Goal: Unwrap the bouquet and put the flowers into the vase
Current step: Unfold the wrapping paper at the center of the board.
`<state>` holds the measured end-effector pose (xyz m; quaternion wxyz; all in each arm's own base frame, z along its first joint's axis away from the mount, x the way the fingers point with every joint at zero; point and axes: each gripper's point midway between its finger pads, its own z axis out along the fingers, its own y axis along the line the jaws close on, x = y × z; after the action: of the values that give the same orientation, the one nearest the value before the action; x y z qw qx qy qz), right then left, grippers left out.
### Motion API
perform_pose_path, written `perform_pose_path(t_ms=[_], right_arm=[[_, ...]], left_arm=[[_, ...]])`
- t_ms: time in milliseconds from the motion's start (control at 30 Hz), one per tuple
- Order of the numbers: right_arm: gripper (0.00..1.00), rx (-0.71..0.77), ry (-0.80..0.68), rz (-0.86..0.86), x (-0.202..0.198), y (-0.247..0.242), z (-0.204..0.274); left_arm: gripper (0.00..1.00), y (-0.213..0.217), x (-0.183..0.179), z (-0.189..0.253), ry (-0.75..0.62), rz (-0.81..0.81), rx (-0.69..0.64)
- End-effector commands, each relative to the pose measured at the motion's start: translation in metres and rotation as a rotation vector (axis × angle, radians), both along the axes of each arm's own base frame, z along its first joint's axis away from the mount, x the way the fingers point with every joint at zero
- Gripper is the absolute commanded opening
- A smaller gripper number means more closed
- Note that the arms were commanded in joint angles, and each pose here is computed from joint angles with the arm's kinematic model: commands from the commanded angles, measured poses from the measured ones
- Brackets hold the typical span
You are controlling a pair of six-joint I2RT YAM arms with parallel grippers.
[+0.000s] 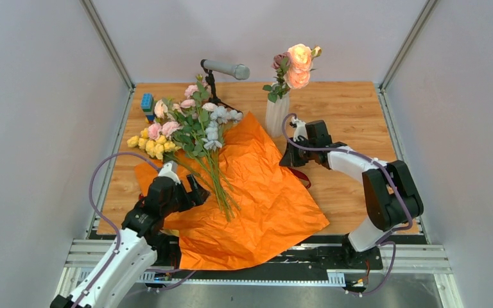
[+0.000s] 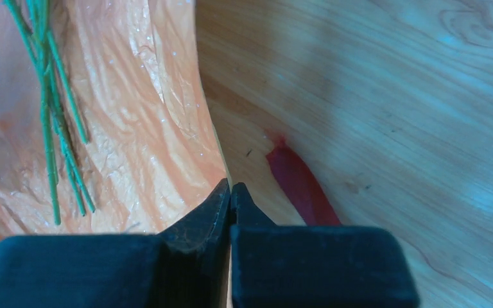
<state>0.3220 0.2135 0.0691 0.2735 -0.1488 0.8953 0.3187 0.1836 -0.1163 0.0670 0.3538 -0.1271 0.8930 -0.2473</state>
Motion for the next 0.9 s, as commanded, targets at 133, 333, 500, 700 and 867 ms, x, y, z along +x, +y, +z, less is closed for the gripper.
perform_pose_path(t_ms=[133,333,500,700,867], right_arm=[[0.0,-0.114,0.042,-0.228,0.028,-0.04,-0.018],[0.1,-0.126,0.033,-0.239,0.028,-0.043,-0.014],[0.54,-0.135,-0.049,-0.259,0.028,-0.05,0.017],[0.68,-0.146,-0.157,-0.342,0.009,-0.068,0.057],[0.68,-0.048,-0.211,-0.3,-0.026,-0.045,0.083]], left_arm=[[1.0,0.001,0.004,0.025,-0.047,0.01,-0.013],[1.0,-0.001,0.029,0.076,-0.134,-0.078,0.054],[1.0,0.01,0.068,0.136,-0.23,-0.143,0.208],[1.0,0.015,0.115,0.188,-0.347,-0.13,0.208],[1.0,0.018,0.137,0.209,-0.384,-0.127,0.223]])
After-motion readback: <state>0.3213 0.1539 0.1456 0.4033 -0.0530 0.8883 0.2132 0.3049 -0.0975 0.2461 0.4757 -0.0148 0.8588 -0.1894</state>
